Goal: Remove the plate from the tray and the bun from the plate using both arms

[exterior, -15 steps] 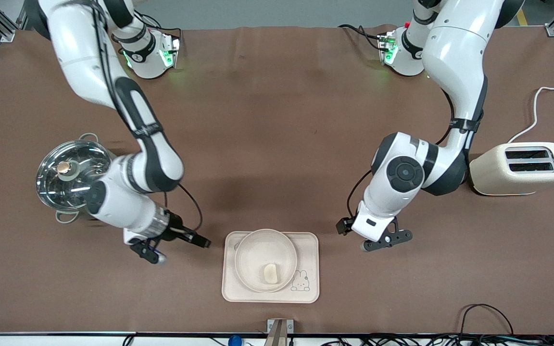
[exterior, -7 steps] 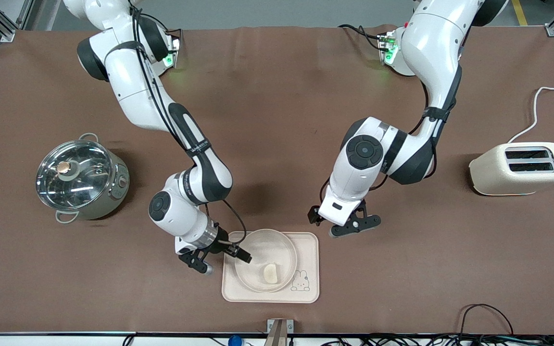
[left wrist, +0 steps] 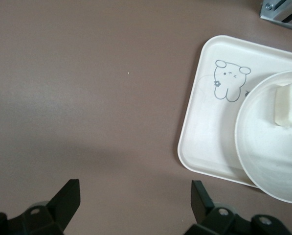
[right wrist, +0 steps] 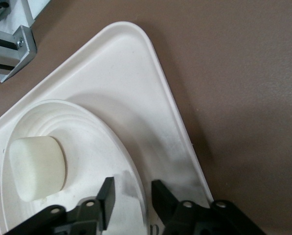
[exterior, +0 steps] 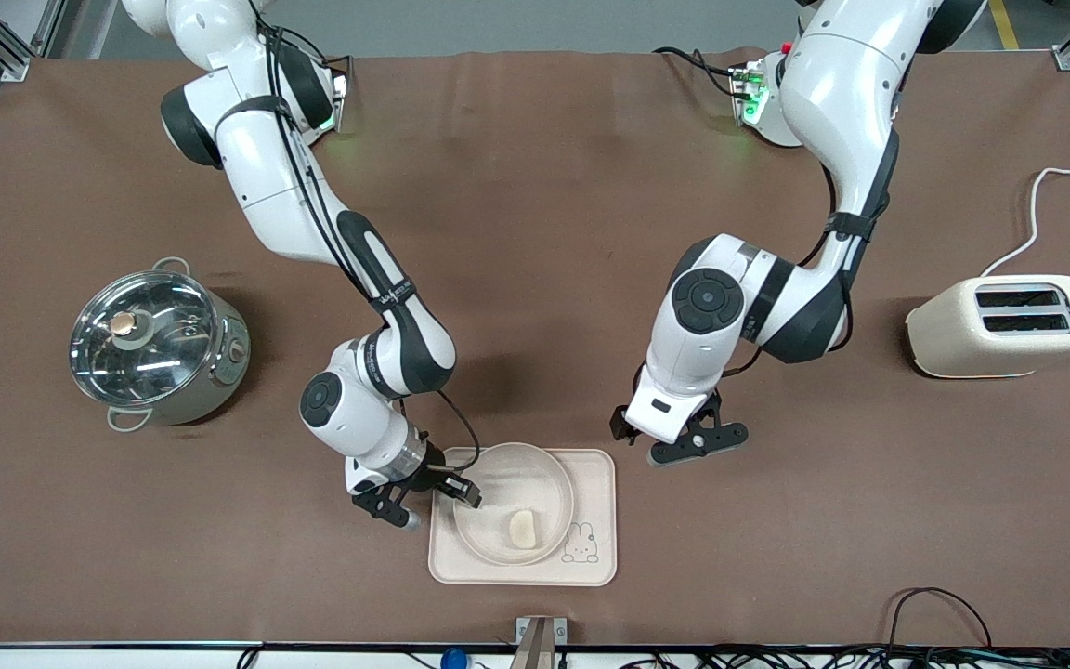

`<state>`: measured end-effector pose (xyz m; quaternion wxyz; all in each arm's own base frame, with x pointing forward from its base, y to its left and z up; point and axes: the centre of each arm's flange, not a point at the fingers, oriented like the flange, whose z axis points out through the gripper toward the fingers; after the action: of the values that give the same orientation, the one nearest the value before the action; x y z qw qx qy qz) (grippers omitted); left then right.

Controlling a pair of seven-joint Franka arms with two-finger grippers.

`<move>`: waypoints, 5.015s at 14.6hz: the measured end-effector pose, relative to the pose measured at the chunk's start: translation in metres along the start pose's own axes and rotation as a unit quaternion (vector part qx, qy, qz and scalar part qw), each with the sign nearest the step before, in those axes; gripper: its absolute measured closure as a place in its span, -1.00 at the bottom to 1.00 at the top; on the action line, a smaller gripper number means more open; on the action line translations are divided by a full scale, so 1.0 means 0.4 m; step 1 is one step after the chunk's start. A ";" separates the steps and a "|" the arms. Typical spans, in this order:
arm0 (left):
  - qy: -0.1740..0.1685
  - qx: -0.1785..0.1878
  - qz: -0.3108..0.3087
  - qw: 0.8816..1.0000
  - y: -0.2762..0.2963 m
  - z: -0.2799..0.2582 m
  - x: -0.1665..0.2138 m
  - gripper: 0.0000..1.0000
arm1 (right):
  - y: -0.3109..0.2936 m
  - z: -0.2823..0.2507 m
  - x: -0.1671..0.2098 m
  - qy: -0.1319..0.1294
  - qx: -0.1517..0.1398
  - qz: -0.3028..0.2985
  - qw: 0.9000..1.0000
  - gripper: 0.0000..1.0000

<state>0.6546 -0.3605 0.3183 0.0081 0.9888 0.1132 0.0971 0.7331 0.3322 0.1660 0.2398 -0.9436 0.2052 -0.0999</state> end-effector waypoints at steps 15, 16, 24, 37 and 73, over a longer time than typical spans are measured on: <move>0.003 0.011 0.001 1.000 -0.019 0.022 0.013 -1.00 | 0.008 -0.187 -0.217 -0.011 0.054 -0.045 0.997 0.84; 0.003 0.011 0.001 1.000 -0.020 0.022 0.013 -1.00 | 0.030 -0.191 -0.279 -0.013 0.049 -0.052 0.997 0.84; 0.003 0.011 0.001 1.000 -0.017 0.024 0.009 -1.00 | 0.132 -0.180 -0.482 0.001 0.024 -0.075 0.997 0.54; 0.000 -0.034 -0.019 0.999 0.240 0.127 -0.268 -1.00 | 0.091 -0.308 -0.263 -0.144 -0.004 -0.034 0.989 -1.00; -0.060 -0.035 0.122 0.990 -0.367 0.165 0.208 0.74 | 0.317 -1.528 0.115 -0.104 -0.255 -0.173 0.946 -1.00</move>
<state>0.7142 -0.1984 0.2639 0.0375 0.9984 -0.0126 0.0414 0.5559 -0.0410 0.6362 -0.0102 -0.9993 0.0316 0.0147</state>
